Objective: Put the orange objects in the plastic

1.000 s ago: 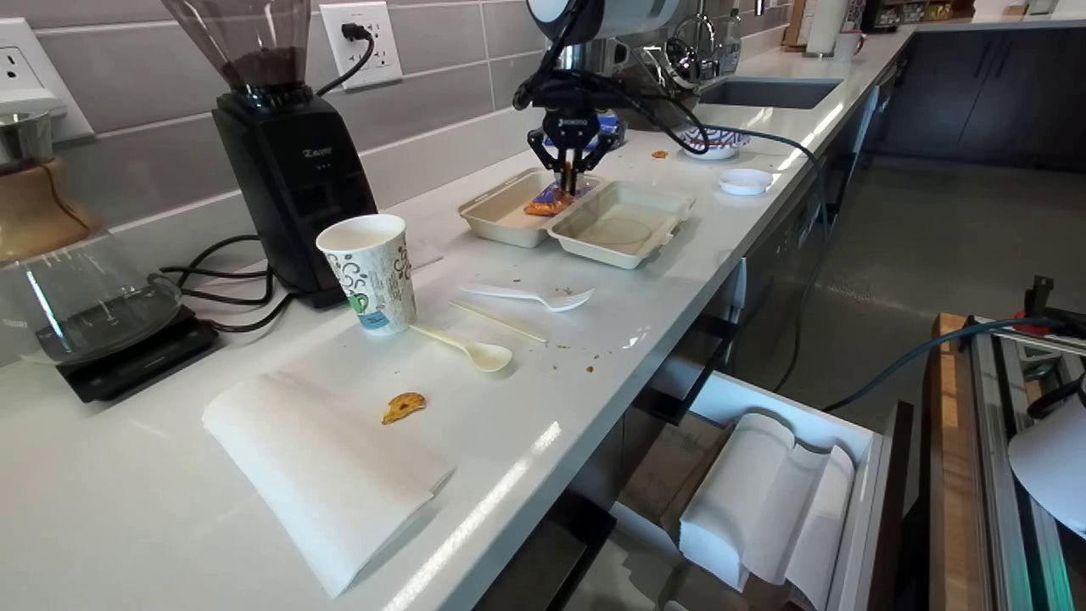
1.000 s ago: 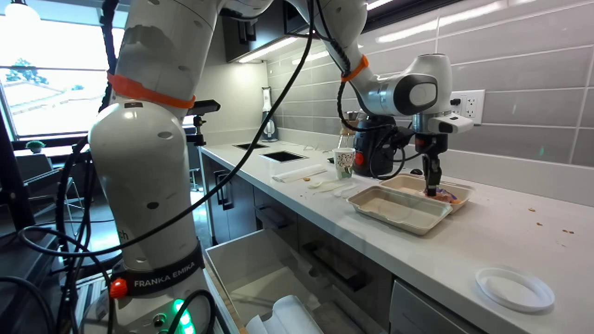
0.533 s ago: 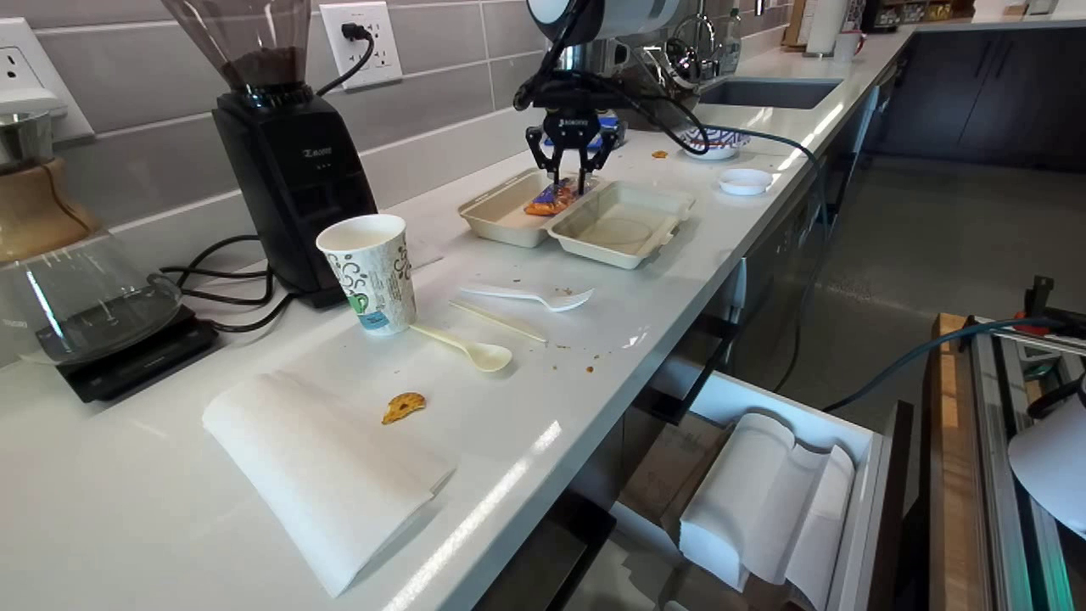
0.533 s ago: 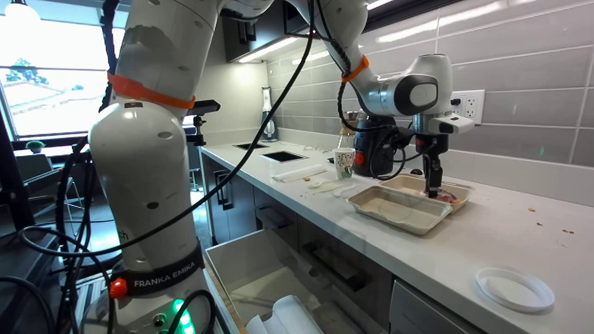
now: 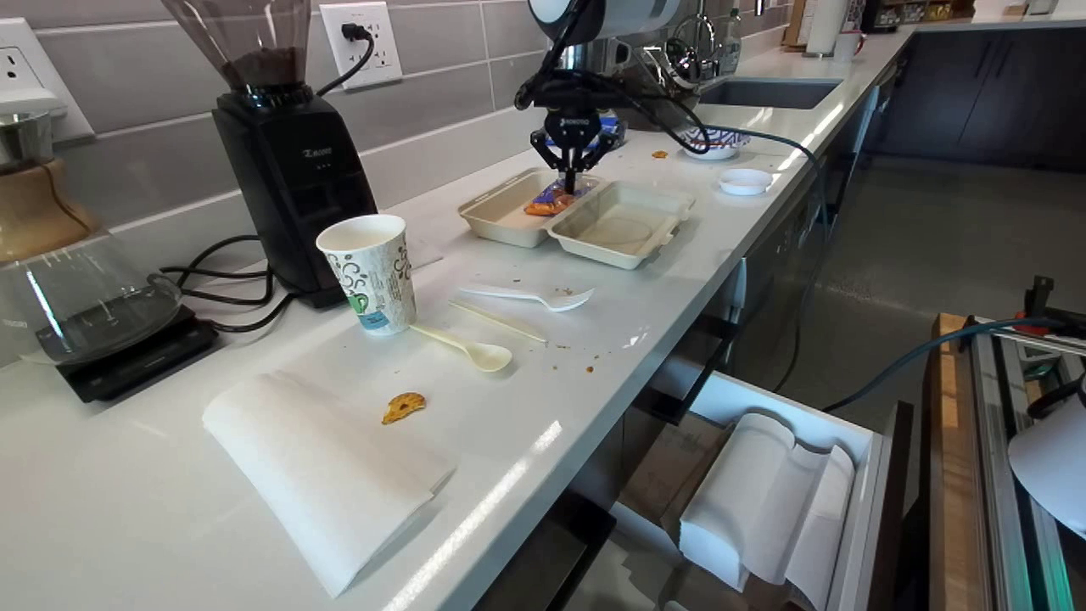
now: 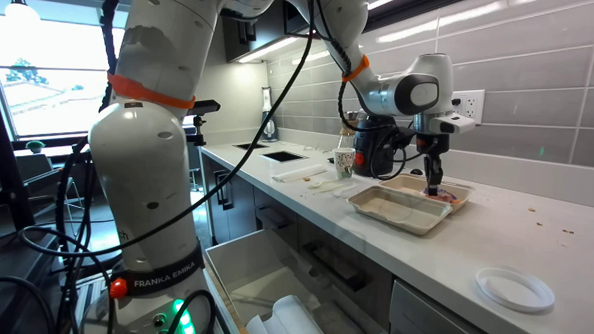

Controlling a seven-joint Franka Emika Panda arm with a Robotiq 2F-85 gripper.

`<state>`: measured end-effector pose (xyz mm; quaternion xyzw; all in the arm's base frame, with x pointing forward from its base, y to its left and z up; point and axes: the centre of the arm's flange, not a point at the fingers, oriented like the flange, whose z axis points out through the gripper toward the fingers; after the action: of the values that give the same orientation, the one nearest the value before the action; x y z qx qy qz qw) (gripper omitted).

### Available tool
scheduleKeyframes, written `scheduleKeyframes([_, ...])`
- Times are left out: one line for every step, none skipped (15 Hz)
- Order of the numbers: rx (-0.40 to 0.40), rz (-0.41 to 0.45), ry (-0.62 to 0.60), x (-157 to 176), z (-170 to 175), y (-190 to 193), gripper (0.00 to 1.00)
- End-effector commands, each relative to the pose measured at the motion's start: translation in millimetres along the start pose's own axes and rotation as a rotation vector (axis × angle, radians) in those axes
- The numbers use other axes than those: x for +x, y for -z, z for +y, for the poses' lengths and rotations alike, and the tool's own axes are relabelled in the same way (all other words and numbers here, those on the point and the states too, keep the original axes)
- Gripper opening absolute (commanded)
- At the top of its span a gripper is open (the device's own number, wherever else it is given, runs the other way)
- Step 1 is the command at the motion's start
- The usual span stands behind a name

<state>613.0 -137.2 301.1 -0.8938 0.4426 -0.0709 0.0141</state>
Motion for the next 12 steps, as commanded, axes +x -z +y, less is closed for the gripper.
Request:
scheduleKeyframes([-0.01, -0.014, 0.009, -5, 5, 11, 0.0])
scheduleKeyframes([-0.012, -0.01, 0.012, -6, 7, 17, 0.0])
scheduleKeyframes([-0.006, -0.005, 0.033, -8, 9, 23, 0.08])
scheduleKeyframes([-0.008, 0.005, 0.05, -9, 11, 27, 0.27])
scheduleKeyframes([0.002, 0.033, 0.101, -12, 13, 35, 0.32])
scheduleKeyframes([-0.006, 0.036, 0.151, -14, 15, 40, 0.4])
scheduleKeyframes([-0.004, 0.039, 0.204, -18, 17, 46, 0.47])
scheduleKeyframes([0.008, 0.038, 0.274, -22, 19, 53, 0.54])
scheduleKeyframes([0.015, 0.048, 0.328, -26, 22, 57, 0.62])
scheduleKeyframes([0.026, 0.066, 0.381, -31, 25, 62, 0.69])
scheduleKeyframes([0.028, 0.083, 0.436, -35, 27, 66, 0.78])
scheduleKeyframes([0.029, 0.093, 0.49, -39, 29, 68, 0.85])
